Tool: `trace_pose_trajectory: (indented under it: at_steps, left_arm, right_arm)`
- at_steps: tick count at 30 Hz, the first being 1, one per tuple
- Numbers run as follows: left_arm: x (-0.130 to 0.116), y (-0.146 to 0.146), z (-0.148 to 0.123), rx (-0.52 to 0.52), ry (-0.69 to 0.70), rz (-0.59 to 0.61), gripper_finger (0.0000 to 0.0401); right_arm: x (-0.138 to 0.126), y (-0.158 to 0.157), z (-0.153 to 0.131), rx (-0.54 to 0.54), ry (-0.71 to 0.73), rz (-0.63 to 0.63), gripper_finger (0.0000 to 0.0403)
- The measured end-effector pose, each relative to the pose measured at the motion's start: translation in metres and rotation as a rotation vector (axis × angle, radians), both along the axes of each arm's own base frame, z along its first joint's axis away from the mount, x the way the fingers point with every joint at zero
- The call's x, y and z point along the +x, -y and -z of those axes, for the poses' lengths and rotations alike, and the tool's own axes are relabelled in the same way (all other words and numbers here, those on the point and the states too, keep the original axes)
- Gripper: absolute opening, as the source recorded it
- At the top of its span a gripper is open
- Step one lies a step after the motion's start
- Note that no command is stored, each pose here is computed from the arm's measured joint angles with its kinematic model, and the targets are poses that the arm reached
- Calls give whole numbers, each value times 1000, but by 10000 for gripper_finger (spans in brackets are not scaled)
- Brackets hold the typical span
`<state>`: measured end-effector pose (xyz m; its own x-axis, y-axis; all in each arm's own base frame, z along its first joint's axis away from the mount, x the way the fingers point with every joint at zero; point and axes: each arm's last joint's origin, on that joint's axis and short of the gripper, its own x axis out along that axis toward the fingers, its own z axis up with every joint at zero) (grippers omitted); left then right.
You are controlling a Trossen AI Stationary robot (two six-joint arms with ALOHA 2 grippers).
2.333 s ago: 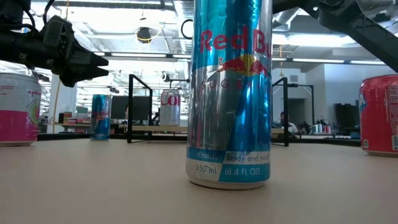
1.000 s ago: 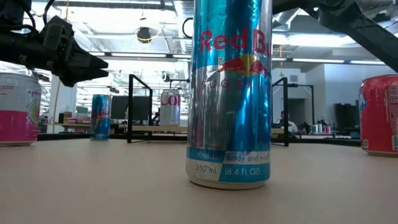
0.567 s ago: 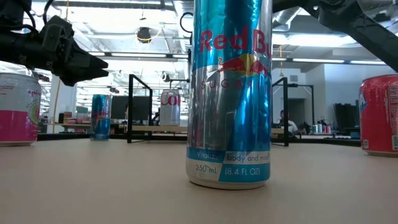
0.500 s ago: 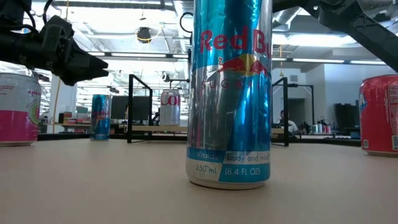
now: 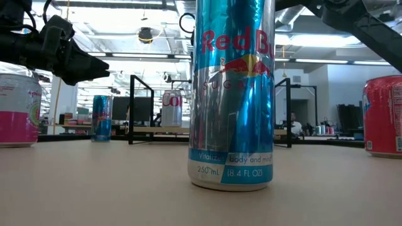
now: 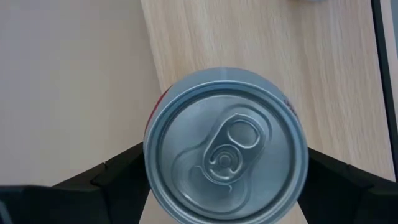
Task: Place canned beverage on shelf
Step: Put the white soda can on the shelf aligned with the other white soda can
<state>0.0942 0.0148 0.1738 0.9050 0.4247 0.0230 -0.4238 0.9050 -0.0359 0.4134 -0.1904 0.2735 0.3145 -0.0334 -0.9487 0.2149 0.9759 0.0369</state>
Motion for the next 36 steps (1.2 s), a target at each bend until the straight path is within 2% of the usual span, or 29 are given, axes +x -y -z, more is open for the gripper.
trace_pose_trajectory:
  at_steps: [4, 9, 13, 18, 26, 33, 36]
  left_arm:
    - [0, 0, 0, -10, 5, 0, 234]
    - [0, 0, 0, -18, 9, 0, 234]
    - [0, 0, 0, -18, 9, 0, 234]
    - [0, 0, 0, -18, 9, 0, 234]
    - [0, 0, 0, -18, 9, -8, 234]
    - [0, -1, 0, -14, 8, -31, 234]
    - [0, -1, 0, 0, 3, -33, 234]
  right_arm:
    - [0, 0, 0, -10, -4, 9, 363]
    - [2, -3, 0, -89, -35, 32, 381]
    - [3, -5, 0, -91, -35, 25, 397]
    - [2, -5, 0, -91, -42, 17, 398]
    - [-6, -4, 2, -66, -116, -5, 399]
    - [-20, -5, 4, -12, -241, -21, 395]
    - [-26, -1, 5, -55, -307, -4, 386]
